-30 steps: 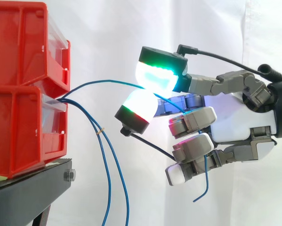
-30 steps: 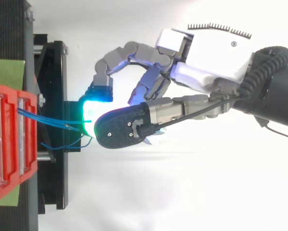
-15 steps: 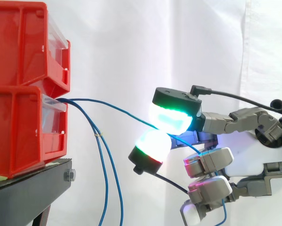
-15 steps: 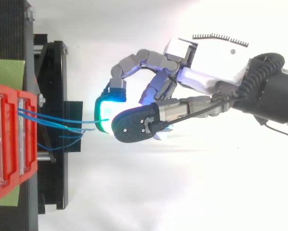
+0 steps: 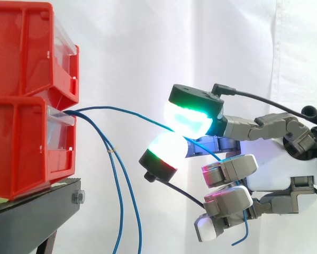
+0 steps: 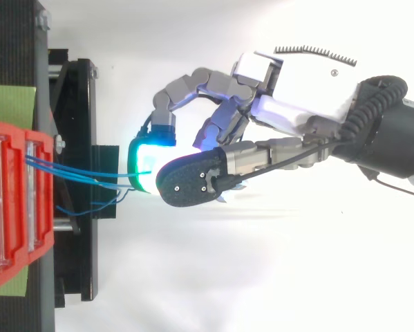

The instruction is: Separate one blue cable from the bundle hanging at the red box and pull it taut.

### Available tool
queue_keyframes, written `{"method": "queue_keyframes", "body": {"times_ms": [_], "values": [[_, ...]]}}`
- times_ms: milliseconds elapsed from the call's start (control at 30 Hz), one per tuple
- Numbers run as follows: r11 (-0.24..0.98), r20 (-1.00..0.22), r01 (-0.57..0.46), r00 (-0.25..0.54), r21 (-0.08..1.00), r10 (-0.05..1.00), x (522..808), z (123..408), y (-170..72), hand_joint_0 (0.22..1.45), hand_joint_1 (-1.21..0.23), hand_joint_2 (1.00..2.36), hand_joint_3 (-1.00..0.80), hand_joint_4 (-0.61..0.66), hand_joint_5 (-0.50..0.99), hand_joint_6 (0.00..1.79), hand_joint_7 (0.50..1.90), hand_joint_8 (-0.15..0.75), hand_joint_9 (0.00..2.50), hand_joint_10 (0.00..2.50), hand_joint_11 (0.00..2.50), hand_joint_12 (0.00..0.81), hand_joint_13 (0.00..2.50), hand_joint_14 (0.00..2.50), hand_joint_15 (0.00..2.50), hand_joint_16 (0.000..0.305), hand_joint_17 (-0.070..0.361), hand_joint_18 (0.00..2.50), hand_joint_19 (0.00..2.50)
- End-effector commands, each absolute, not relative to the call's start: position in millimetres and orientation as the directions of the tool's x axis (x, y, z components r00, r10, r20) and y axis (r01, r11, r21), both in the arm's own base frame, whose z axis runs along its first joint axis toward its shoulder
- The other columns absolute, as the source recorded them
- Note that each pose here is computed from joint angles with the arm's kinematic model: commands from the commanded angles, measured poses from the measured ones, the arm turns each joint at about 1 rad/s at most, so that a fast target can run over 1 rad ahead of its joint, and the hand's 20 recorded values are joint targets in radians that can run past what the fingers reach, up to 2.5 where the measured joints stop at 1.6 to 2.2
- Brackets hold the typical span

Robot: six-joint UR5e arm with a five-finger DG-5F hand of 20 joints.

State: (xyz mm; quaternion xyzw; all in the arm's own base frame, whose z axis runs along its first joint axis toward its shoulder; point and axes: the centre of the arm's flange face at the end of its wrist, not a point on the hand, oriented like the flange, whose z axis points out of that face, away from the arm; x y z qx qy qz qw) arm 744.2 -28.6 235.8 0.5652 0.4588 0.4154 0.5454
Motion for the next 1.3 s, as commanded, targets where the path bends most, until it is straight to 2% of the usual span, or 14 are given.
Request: {"method": "queue_keyframes", "body": {"times_ms": [0, 533, 1267], "values": [[0.016, -0.032, 0.067, 0.233, 0.998, 0.972, 744.0, 235.9, -28.5, 0.74, -0.66, 1.02, -0.25, -0.18, -0.25, 0.96, 1.09, 0.203, 1.25, 0.46, 1.54, 0.280, 1.35, 0.02, 1.30, 0.047, 0.105, 0.81, 0.69], [0.016, -0.032, 0.067, 0.233, 0.998, 0.972, 744.0, 235.9, -28.5, 0.74, -0.66, 1.02, -0.26, -0.18, -0.25, 0.96, 1.08, 0.218, 1.25, 0.45, 1.52, 0.289, 1.35, 0.02, 1.28, 0.046, 0.103, 0.81, 0.68], [0.017, -0.033, 0.070, 0.234, 0.997, 0.972, 743.9, 234.7, -28.7, 0.74, -0.66, 1.02, -0.27, -0.18, -0.25, 0.96, 1.10, 0.207, 1.28, 0.30, 1.57, 0.293, 1.34, 0.03, 1.24, 0.045, 0.101, 0.80, 0.68]]}}
